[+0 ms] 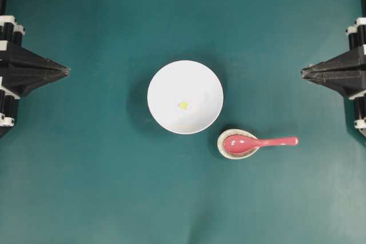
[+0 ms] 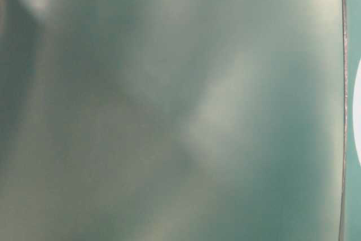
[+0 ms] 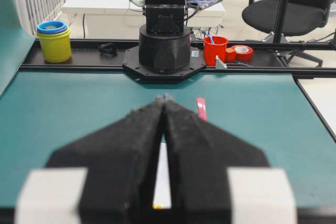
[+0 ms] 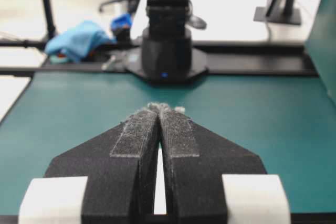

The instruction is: Scoop the yellow hexagonal prism block from the bowl with a spoon using the right arm.

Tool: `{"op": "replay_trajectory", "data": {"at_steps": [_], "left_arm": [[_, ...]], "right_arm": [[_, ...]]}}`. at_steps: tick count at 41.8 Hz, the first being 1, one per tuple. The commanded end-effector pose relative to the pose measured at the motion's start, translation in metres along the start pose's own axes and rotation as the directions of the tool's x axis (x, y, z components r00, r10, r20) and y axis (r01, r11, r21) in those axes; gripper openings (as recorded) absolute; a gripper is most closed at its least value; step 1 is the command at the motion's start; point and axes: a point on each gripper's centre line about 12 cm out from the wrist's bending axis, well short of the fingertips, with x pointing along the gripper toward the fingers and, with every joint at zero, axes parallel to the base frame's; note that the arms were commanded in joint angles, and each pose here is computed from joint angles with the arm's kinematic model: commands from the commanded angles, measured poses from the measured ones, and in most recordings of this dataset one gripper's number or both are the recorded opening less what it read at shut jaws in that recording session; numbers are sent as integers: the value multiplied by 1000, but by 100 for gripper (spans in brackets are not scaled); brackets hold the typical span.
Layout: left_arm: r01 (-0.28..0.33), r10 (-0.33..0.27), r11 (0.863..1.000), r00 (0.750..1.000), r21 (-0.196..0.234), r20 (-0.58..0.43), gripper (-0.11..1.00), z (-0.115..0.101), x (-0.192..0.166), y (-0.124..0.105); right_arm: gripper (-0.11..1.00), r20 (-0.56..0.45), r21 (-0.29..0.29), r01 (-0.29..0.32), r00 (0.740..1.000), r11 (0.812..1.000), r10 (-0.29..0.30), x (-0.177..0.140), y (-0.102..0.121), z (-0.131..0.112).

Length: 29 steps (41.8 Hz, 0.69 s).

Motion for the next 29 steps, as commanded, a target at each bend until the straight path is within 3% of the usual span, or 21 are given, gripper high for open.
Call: {"op": "replay_trajectory", "data": {"at_steps": [1,20,29], "left_arm": [[1,-1,1000,1000,6,14,0,6,3,0],[1,-1,1000,1000,4,23,0,7,2,0],[3,-3,1000,1000,1,11,0,5,4,0]], "right_arm": [[-1,18,-3,3,1000,1000,-3,2,-1,6],[4,21,2,-3,1000,1000,3,4,1,5],[48,2,7,-29,1000,1000,29,9,6,-2]]}}
